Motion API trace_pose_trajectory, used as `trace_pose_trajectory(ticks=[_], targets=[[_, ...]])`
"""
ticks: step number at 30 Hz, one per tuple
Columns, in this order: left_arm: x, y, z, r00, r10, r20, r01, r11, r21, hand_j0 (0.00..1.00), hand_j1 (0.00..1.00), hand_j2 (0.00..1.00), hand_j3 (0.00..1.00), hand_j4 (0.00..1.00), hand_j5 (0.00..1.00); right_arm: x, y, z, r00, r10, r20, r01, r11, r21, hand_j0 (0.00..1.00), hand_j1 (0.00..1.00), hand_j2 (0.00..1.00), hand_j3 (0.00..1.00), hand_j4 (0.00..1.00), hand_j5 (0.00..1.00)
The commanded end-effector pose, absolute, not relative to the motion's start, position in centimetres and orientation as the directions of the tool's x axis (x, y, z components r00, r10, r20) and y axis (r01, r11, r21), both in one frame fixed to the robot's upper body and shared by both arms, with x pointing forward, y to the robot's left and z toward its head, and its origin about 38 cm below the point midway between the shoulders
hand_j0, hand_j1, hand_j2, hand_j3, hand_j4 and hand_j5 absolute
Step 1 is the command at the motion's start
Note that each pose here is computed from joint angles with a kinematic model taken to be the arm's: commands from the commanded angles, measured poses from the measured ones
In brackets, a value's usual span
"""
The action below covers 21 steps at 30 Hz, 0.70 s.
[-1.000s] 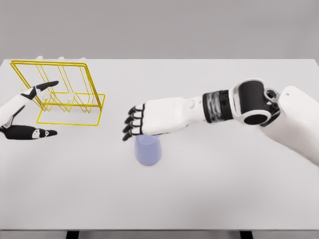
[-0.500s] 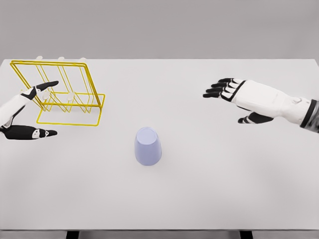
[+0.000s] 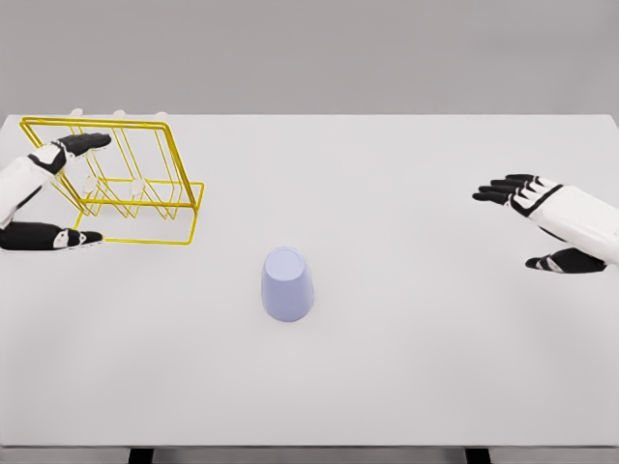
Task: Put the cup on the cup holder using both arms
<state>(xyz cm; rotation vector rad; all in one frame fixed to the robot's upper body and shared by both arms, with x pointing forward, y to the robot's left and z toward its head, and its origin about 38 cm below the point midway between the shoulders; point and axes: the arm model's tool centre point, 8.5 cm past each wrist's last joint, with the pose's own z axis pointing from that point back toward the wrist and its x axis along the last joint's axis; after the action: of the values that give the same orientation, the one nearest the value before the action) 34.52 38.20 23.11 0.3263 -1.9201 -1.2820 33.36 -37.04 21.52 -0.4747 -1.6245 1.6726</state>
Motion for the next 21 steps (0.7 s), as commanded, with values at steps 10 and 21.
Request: trace_pose_trajectory(ticks=[10,21], targets=[[35.1,36.3,25.5,-0.729,-0.635,0.254,0.103,0.264,0.959,1.0,1.0,1.0,1.0,1.0,1.0,33.1,-37.2,21.2,-0.639,0.726,0.256,-0.243,0.126,-0.962,1.0,1.0,1.0,1.0,1.0,1.0],[36.6,29.5,24.2,-0.845,-0.484,0.227,0.288,-0.054,0.956,1.0,1.0,1.0,1.0,1.0,1.0,33.0,-37.6,21.5,-0.63,0.735,0.251,-0.23,0.133,-0.964,1.0,1.0,1.0,1.0,1.0,1.0]])
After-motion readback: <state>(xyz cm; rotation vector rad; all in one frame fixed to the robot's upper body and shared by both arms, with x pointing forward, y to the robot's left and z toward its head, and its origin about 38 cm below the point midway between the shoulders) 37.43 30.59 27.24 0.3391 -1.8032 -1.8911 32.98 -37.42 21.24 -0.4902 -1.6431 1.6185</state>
